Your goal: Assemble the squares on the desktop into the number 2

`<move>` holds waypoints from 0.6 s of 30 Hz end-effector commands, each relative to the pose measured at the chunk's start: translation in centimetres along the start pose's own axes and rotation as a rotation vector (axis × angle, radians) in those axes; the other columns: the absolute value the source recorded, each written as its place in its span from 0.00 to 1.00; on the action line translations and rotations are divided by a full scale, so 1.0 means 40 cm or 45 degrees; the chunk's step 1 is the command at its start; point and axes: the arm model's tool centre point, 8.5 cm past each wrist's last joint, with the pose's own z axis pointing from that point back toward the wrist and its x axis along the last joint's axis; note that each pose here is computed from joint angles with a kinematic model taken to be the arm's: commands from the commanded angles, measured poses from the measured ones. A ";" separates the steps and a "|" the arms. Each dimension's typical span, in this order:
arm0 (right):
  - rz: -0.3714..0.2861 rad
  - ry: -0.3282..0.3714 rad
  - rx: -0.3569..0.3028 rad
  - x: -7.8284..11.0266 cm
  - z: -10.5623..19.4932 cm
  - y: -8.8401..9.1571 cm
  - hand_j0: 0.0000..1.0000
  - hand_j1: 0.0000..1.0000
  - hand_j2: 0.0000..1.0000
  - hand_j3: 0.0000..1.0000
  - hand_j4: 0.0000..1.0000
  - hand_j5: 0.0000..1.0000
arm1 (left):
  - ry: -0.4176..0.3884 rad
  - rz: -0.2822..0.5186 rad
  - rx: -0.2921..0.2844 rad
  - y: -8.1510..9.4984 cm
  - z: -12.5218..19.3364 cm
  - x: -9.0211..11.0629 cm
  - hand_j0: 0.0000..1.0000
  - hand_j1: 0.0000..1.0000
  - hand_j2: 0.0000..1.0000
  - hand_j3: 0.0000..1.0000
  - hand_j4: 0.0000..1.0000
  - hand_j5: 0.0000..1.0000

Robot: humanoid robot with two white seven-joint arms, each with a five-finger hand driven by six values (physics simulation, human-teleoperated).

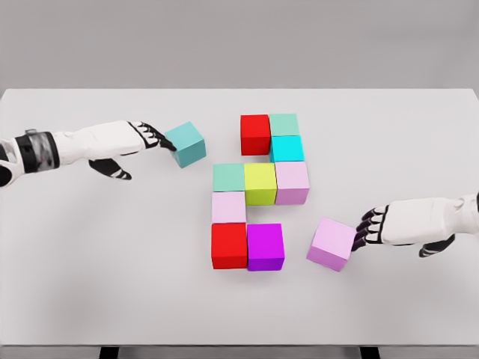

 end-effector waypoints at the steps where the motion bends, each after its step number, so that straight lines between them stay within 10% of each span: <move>1: 0.000 -0.006 -0.008 0.001 -0.005 -0.005 0.97 0.97 0.97 0.97 0.97 0.97 | 0.010 0.025 0.004 -0.007 -0.013 -0.008 0.93 0.93 0.93 0.93 0.93 0.93; 18: -0.027 0.034 -0.047 -0.049 -0.017 -0.019 0.97 0.97 0.97 0.97 0.97 0.97 | 0.049 0.037 0.002 0.007 0.004 -0.034 0.94 0.94 0.94 0.94 0.94 0.94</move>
